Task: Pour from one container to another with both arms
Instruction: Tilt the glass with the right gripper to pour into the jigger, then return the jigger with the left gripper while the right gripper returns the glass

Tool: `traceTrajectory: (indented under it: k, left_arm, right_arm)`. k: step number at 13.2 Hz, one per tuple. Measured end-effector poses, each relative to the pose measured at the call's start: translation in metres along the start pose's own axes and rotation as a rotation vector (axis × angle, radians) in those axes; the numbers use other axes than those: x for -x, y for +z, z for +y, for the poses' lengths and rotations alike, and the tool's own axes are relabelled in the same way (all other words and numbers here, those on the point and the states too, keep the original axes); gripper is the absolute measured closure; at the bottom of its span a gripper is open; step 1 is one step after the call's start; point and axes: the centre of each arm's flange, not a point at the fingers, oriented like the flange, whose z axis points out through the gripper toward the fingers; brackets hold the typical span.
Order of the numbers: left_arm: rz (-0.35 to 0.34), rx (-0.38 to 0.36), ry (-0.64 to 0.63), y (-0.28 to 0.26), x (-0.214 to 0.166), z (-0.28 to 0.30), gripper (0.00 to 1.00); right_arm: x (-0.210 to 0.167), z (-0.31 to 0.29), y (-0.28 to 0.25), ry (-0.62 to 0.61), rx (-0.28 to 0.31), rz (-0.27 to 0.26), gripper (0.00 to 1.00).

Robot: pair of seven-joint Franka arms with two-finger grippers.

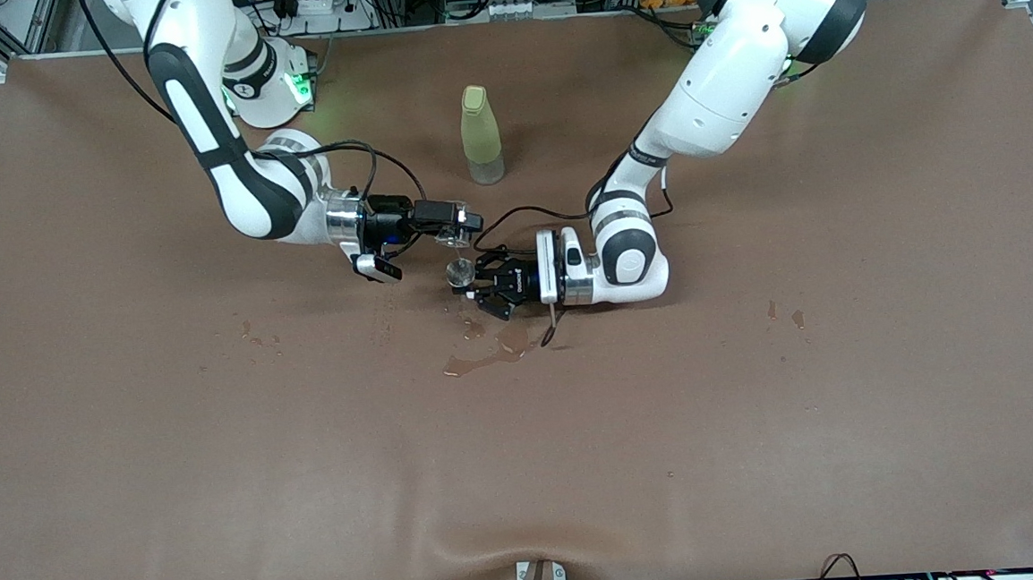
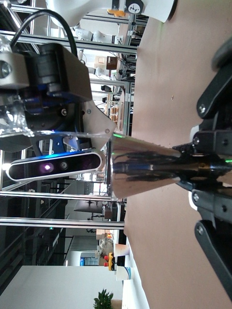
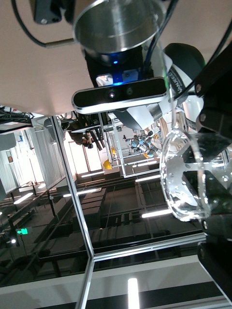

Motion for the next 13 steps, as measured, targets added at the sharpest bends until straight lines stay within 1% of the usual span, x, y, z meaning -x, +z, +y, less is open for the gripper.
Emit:
traceTrajectory:
  k: [2,10,11,12,13]
  left_arm:
    - [0.018,0.005,0.009,-0.004,0.001,0.001,0.79]
    - [0.034,0.013,0.011,-0.001,-0.002,0.006,0.79]
    - [0.036,0.014,0.013,-0.001,-0.004,0.006,0.79]
    - [0.037,0.013,0.015,-0.001,-0.006,0.005,0.79]
    - [0.038,0.011,0.017,-0.002,-0.007,0.004,0.79]
  right_arm:
    - [0.0,-0.001,0.0,0.038,-0.001,0.0,0.83]
    - [-0.006,-0.01,0.004,0.066,-0.013,0.0,0.83]
    - [-0.007,-0.011,0.004,0.053,-0.012,-0.003,0.83]
    - [-0.007,-0.012,0.003,0.001,-0.003,-0.014,0.83]
    - [-0.009,-0.014,0.0,-0.089,0.018,-0.036,0.83]
